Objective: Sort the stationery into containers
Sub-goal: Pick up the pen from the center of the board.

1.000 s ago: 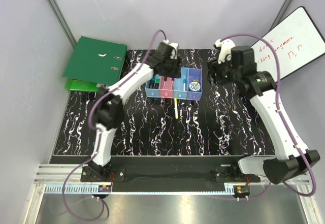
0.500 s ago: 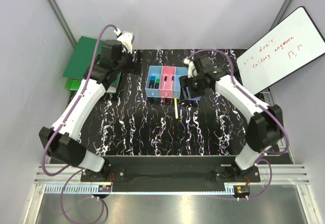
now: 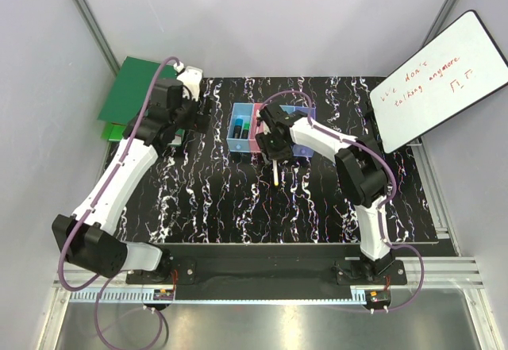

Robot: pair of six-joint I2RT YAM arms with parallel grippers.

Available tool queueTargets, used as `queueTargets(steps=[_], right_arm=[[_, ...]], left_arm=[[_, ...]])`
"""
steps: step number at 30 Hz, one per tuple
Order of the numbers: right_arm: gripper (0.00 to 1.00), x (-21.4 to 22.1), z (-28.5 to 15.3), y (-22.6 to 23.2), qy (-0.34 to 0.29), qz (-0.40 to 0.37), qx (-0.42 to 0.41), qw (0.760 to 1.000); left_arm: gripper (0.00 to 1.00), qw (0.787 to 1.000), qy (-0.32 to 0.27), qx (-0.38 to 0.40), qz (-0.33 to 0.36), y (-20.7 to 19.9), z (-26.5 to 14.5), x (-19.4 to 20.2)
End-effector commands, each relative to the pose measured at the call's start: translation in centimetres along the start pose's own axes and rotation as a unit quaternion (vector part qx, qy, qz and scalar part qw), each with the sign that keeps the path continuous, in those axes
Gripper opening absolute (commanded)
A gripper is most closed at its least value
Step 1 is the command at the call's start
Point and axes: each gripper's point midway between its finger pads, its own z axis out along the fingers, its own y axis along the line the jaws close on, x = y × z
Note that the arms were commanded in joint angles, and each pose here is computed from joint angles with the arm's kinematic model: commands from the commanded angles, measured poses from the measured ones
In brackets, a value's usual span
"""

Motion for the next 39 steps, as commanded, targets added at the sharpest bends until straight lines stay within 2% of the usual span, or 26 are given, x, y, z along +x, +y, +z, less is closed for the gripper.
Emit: queueTargets(steps=[1,17,32,35,37,39], right_arm=[[0.59,-2.5,-0.2,-0.6,-0.041,-0.001,0.034,0.999],[0.53,0.5,2.7,-1.5,0.002,0.007,0.049,0.999],[0.55,-1.6,4.2,-3.4,-0.024,-0.01,0.109,0.994],[0.5,-1.4,4.7,-3.5,-0.02,-0.011,0.11,0.994],[0.41,-1.3,5.0,-3.4,-0.016,-0.011,0.107,0.994],[0.27,-1.1,5.3,-3.2,-0.013,-0.011,0.104,0.994]], left_arm=[[0.99,0.999,-0.038,-0.017,0.003,1.2,-1.1,-1.8],[0.99,0.998,-0.052,-0.025,0.006,1.8,-1.0,-3.4],[0.99,0.998,-0.051,-0.033,0.008,2.7,-0.7,-3.3],[0.99,0.998,-0.054,-0.037,0.008,3.0,-0.6,-3.5],[0.99,0.998,-0.055,-0.041,0.009,3.3,-0.7,-3.6],[0.99,0.997,-0.057,-0.043,0.009,3.4,-0.6,-3.8]])
